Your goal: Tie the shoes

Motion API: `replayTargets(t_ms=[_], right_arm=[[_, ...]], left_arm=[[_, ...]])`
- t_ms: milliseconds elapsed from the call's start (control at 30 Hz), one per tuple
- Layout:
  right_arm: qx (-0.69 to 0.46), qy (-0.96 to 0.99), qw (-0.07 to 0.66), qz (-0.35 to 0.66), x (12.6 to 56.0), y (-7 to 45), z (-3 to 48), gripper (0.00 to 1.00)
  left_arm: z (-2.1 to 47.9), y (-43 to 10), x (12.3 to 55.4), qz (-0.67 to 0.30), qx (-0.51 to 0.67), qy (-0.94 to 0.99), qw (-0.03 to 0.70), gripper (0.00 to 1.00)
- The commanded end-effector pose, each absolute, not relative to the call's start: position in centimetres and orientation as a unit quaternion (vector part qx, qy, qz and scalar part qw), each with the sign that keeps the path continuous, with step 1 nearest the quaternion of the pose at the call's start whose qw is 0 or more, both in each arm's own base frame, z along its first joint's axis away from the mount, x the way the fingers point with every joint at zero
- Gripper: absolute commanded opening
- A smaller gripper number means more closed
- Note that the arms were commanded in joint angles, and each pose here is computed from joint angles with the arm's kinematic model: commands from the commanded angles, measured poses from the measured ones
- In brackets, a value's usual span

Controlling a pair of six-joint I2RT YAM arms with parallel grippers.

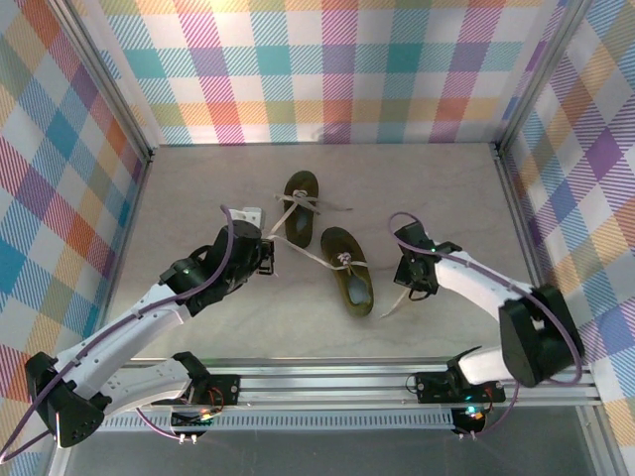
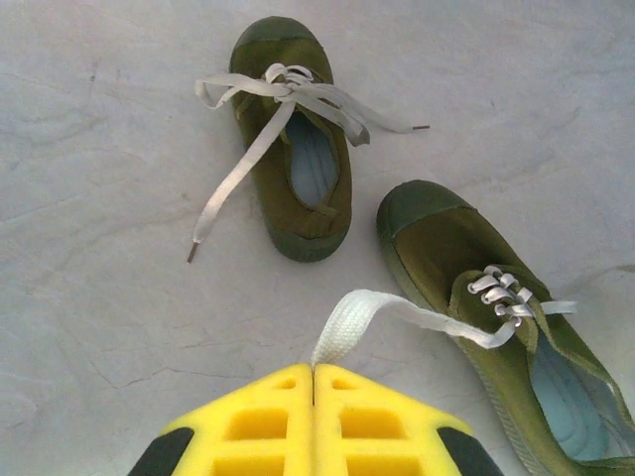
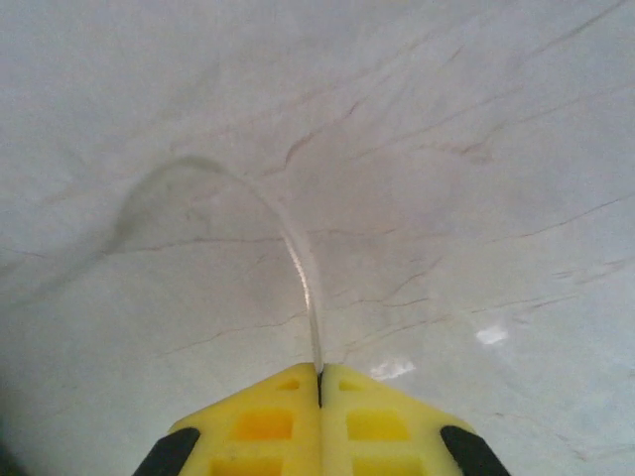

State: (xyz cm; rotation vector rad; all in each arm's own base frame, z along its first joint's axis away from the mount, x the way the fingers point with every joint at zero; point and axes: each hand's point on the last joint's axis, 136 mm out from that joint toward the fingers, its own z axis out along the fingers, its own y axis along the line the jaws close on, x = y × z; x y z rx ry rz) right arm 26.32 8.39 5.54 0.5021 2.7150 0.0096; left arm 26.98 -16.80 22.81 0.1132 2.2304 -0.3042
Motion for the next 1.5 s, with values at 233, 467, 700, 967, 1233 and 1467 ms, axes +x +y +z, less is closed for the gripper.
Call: replayTargets(t_ms=[233,467,700,967,1233,1467], right_arm=[[0.176,0.952,0.245,-0.051,25.5,5.2,10.9,0.00],[0.174,0.951,0.251,-0.040,25.6,5.5,11.7,0.00],[0.160,0.953,0.256,-0.010,26.0,6.6,12.0,0.00],[0.095,0.952,0.277,0.085,26.5,9.9,14.2,0.00],[-0.015,0.920,0.246,0.304,24.6,18.5,21.0,0.00],[-0.012,0.890,0.269,0.367,26.6,21.5,25.2,0.00]], left_arm=[[25.3,-14.0,27.2,-0.097,0.021,0.886,0.454,0.00],[25.8,-12.9,27.5,-0.076,0.011,0.886,0.457,0.00],[26.5,-11.8,27.8,-0.070,-0.002,0.884,0.463,0.00],[27.3,-12.9,28.1,-0.104,0.014,0.880,0.463,0.00],[27.8,-17.7,27.4,-0.211,0.095,0.864,0.447,0.00],[28.5,-18.9,26.2,-0.250,0.137,0.845,0.453,0.00]])
